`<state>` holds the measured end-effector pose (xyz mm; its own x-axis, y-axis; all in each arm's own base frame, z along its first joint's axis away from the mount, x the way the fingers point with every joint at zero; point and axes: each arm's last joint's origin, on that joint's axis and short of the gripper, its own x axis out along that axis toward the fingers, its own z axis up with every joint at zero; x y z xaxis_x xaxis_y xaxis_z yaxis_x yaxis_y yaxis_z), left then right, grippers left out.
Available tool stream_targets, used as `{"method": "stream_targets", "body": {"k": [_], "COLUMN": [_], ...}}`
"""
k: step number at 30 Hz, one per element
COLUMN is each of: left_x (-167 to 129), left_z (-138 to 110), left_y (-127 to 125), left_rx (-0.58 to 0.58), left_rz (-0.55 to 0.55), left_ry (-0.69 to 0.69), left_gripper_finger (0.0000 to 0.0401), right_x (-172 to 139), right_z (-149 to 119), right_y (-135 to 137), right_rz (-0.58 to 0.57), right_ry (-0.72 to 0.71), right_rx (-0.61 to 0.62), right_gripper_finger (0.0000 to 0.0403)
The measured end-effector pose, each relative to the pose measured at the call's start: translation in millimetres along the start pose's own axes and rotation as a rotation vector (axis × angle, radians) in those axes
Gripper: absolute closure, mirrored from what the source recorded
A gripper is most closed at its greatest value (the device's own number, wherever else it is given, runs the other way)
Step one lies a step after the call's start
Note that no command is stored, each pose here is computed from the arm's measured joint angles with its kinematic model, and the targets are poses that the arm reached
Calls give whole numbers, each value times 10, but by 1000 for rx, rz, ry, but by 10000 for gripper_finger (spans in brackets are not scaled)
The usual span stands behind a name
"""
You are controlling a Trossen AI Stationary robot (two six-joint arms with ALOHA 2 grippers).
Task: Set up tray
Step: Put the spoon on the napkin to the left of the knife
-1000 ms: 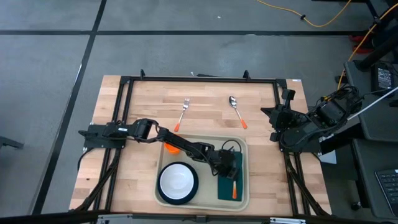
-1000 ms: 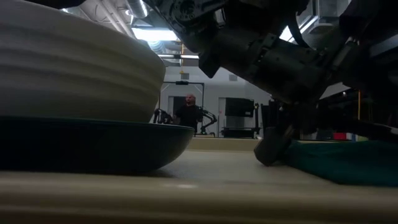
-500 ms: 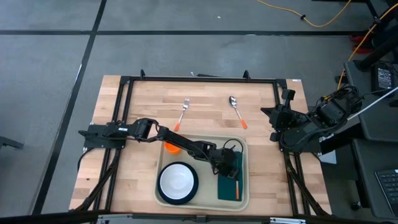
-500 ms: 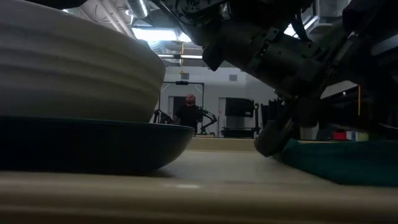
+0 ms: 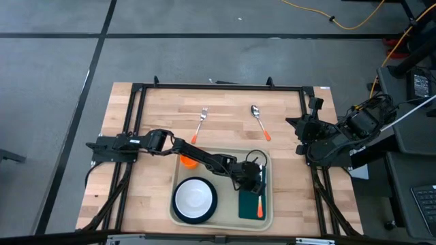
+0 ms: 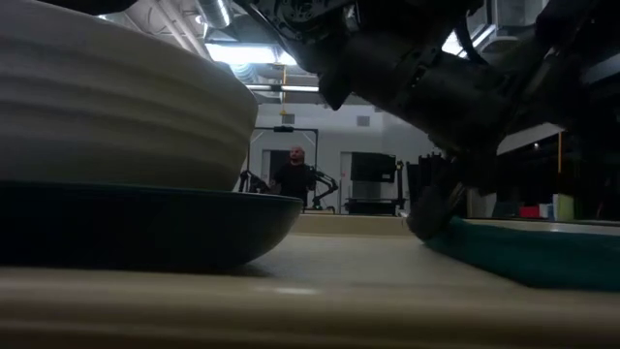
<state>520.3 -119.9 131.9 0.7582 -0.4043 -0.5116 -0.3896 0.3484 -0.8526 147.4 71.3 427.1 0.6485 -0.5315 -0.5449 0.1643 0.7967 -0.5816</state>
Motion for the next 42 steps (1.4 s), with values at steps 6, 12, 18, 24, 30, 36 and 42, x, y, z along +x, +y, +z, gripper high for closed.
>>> {"method": "stream_targets", "body": {"k": [6,12,18,24,30,36,42], "left_x": [-54,-431,-1220,-2119,-2771,-3108,-3288], "left_z": [68,144,140,15,-108,-221,-228], "left_y": [-206,-503,-1003,-1444,-1593,-1532,-1518], "left_rx": [110,262,532,778,896,963,1052], "left_rz": [-162,-86,87,229,334,463,512], "left_ry": [-95,-125,-268,-455,-509,-440,-417], "left_gripper_finger": [311,323,337,340,340,340,340], "right_x": [0,10,97,476,1138,1696,2189], "right_z": [-1,0,9,2,-16,-284,-482], "right_y": [3,-4,-44,46,130,-109,-233], "right_rz": [10,6,-10,-21,59,-25,21], "right_ry": [3,10,56,139,148,263,439], "right_rx": [65,311,434,455,543,759,830], "right_gripper_finger": [395,384,370,321,255,218,209]}}
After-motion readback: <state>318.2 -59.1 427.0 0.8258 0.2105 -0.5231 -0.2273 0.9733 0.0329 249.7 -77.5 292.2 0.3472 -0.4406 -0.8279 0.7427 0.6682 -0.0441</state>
